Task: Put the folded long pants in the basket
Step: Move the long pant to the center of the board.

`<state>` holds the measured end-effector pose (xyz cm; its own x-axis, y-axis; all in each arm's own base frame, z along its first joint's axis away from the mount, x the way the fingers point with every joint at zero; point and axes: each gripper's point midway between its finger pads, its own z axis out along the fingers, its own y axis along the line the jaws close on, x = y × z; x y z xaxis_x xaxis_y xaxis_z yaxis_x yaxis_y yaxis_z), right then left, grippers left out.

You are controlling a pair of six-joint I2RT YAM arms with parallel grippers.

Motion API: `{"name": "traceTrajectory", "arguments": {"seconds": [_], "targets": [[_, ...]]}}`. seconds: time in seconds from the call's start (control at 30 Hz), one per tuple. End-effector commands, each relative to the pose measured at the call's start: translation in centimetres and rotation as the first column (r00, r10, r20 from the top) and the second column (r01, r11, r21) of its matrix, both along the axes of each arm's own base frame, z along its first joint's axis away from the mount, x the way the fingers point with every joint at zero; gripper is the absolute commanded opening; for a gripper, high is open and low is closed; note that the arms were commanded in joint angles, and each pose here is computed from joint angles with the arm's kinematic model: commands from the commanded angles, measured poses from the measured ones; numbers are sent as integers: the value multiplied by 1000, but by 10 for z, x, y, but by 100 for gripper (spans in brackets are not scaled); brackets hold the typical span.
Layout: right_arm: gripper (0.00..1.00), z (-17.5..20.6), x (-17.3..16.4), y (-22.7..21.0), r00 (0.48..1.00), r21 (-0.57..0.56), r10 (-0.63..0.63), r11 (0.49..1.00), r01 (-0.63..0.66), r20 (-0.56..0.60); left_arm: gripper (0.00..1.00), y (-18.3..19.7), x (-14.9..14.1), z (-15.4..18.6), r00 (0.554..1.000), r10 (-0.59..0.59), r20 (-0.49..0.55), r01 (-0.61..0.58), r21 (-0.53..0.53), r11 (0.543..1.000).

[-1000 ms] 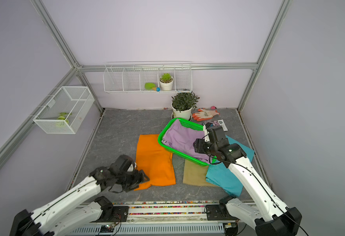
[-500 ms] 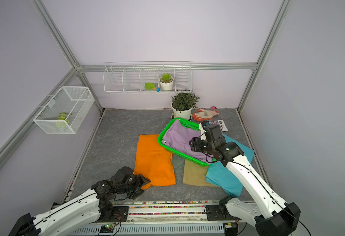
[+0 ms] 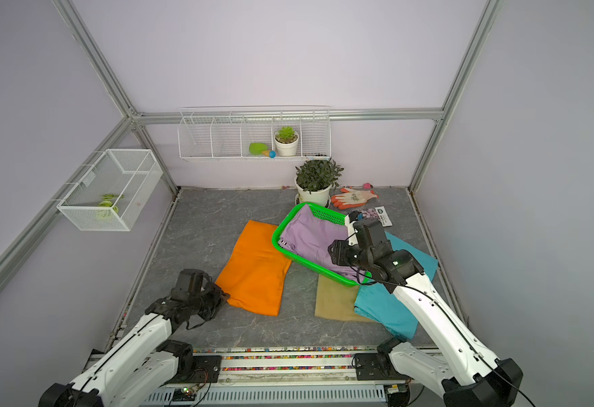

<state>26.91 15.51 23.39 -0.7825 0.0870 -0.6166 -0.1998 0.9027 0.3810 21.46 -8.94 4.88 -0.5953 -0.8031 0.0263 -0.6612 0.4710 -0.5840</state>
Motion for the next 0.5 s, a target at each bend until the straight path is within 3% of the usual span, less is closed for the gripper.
{"name": "traceTrajectory", "arguments": {"seconds": [0.0,0.13,0.37,0.4,0.47], "targets": [[59,-6,-6,8,999,12,44,999,-44,-15,0,30,22,8,999,-33,24,31,69,997],[56,-7,-10,26,992,16,124,992,-124,-15,0,72,47,15,999,46,-29,-39,191,981],[59,-4,-27,91,933,-76,358,932,-354,48,5,100,74,20,994,81,-70,-66,199,978],[59,-4,-29,99,924,-90,379,923,-373,56,0,105,73,19,993,97,-73,-81,198,977],[59,-7,-31,115,910,-108,409,910,-401,66,0,118,70,20,988,135,-72,-119,196,973]]}}
